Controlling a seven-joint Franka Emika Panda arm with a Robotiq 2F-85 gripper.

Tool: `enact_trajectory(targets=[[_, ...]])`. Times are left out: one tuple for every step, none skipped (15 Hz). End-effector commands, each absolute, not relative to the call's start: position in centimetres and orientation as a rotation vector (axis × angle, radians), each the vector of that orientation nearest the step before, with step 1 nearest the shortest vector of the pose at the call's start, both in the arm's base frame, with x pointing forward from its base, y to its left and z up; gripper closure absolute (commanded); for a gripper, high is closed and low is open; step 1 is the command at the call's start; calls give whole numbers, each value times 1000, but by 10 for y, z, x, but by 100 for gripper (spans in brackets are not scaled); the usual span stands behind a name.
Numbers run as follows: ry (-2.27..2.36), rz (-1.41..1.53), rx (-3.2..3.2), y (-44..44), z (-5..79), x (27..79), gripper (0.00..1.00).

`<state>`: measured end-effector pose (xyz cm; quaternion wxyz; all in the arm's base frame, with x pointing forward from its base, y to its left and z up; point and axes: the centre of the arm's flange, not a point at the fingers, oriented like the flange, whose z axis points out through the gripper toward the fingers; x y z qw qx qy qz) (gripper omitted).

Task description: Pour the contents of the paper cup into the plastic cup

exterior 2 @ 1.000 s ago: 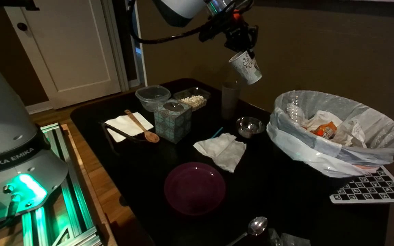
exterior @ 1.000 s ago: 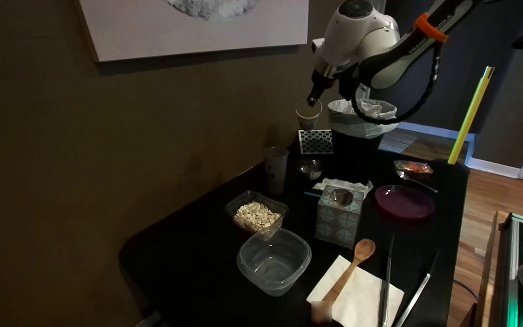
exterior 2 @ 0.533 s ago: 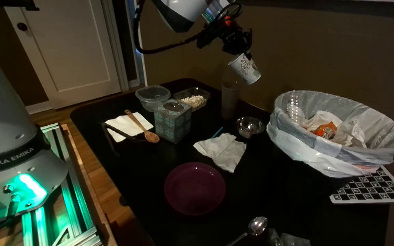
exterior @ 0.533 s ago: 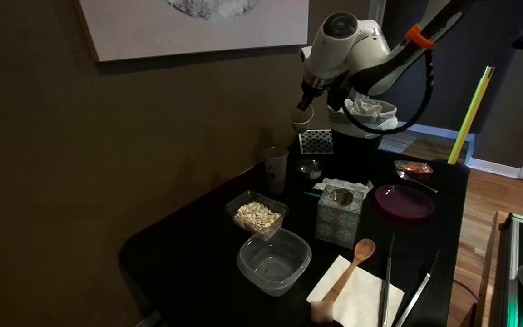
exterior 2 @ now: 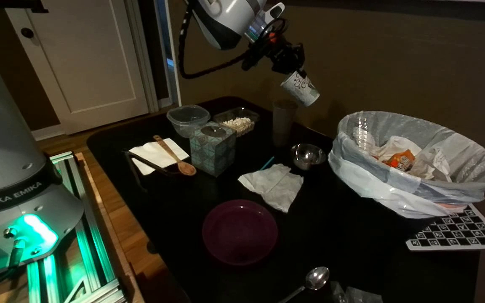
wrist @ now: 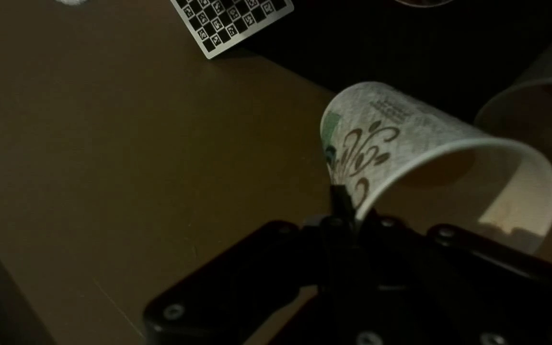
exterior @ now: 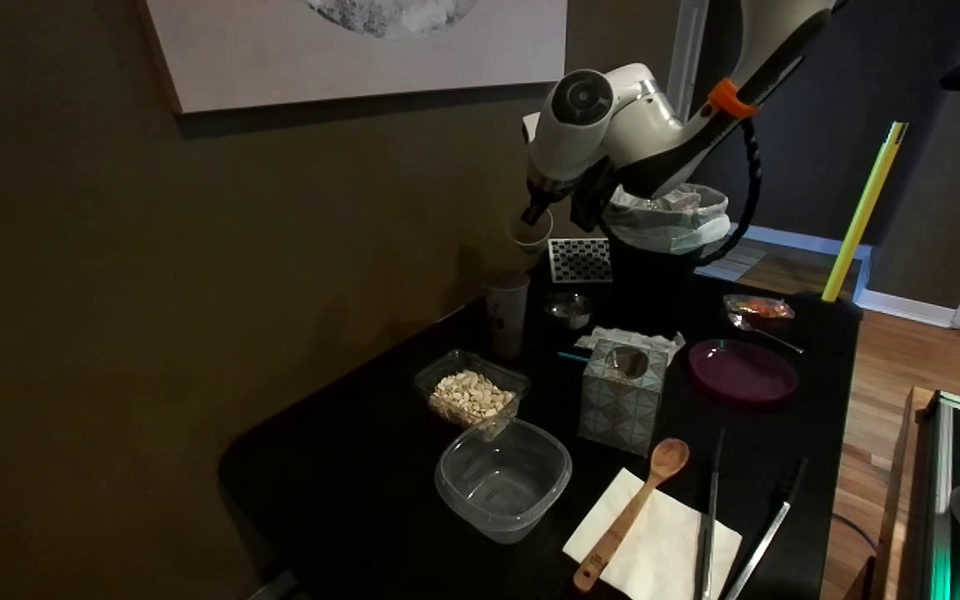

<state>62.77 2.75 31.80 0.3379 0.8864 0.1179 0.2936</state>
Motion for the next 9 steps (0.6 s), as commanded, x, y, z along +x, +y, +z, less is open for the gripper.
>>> enact_trajectory(targets=[[288,800,2235,37,301,644,99],[291,807,2220,40,298,646,99],[298,813,2204,42,296,647,99],[304,819,2183,44,294,649,99],[310,825,2168,46,292,650,99],[314,831,2156,49,291,651,99],[316,837,2138,51,288,653,99],[317,844,2120,55,287,653,99],[321,852,2101,58,286,654,99]])
